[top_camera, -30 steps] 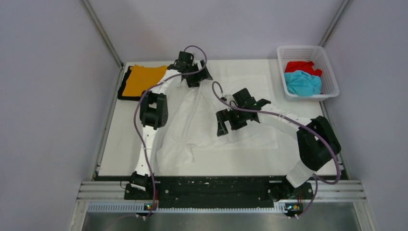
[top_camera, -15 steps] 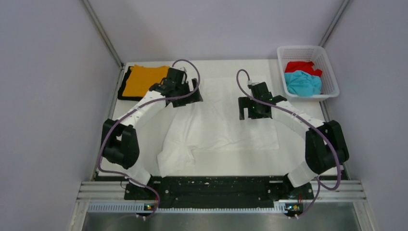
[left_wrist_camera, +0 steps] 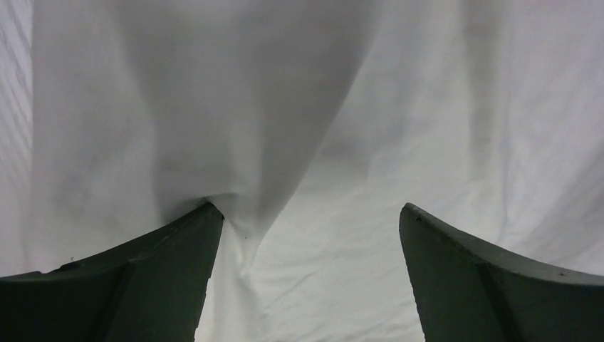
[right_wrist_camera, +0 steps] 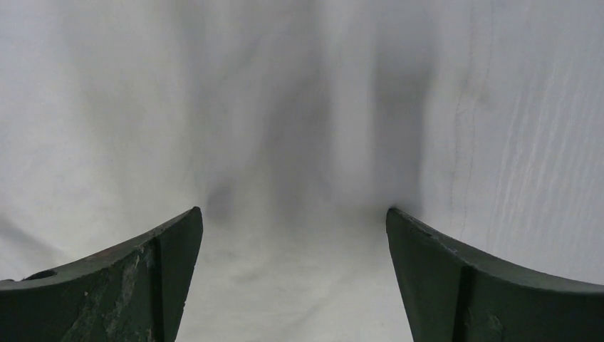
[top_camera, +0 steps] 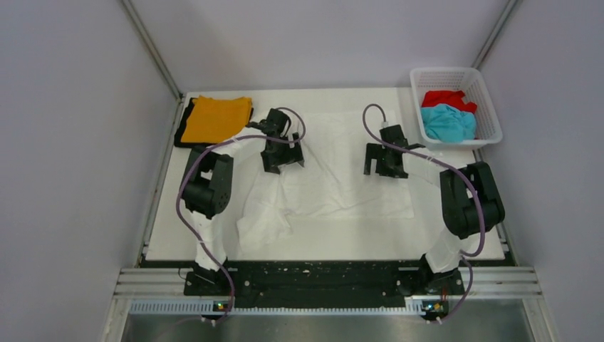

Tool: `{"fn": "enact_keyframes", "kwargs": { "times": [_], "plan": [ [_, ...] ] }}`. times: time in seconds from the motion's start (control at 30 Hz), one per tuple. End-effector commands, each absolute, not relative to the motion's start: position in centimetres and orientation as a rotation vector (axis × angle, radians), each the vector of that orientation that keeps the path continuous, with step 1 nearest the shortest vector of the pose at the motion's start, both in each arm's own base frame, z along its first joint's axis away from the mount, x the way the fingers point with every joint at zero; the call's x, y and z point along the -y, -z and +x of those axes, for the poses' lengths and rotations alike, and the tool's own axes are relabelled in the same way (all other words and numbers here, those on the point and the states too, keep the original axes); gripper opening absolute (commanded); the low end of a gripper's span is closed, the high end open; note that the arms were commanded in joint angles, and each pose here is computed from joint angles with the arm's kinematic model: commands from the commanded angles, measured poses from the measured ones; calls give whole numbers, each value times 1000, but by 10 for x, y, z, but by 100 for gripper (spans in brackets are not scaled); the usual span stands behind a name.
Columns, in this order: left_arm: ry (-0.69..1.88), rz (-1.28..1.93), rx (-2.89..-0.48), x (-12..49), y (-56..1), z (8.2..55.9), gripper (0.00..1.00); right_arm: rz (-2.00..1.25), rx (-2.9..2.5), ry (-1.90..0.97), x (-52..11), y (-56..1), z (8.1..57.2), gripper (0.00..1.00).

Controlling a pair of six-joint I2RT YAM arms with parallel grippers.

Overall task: Fold and stack the t-shirts
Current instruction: Flatten out the tshirt

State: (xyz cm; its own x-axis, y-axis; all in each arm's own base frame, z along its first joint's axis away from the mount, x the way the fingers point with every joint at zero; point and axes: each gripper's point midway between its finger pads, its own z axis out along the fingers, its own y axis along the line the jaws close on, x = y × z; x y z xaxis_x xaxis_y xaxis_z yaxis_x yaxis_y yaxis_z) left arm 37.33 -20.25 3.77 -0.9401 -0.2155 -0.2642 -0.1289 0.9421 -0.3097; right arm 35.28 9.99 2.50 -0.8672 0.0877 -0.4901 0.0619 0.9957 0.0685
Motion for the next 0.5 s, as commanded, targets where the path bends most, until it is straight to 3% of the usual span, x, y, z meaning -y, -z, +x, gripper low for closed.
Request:
{"fn": "enact_keyframes", "kwargs": {
  "times": [0.0, 0.17, 0.3, 0.47],
  "plan": [
    [398, -249, -2699, 208, -35, 440, 99, 246, -2515, -130, -90, -20, 395, 99],
    [401, -156, -2670, 221, -42, 495, 99, 262, -2441, -102, -80, -32, 445, 99],
    [380, -119, -2563, 218, -97, 522, 99, 236, -2302, -103, -81, -95, 480, 99],
    [379, -131, -2447, 199, -157, 488, 99, 246, -2138, -125, -74, -173, 467, 99]
  ]
}}
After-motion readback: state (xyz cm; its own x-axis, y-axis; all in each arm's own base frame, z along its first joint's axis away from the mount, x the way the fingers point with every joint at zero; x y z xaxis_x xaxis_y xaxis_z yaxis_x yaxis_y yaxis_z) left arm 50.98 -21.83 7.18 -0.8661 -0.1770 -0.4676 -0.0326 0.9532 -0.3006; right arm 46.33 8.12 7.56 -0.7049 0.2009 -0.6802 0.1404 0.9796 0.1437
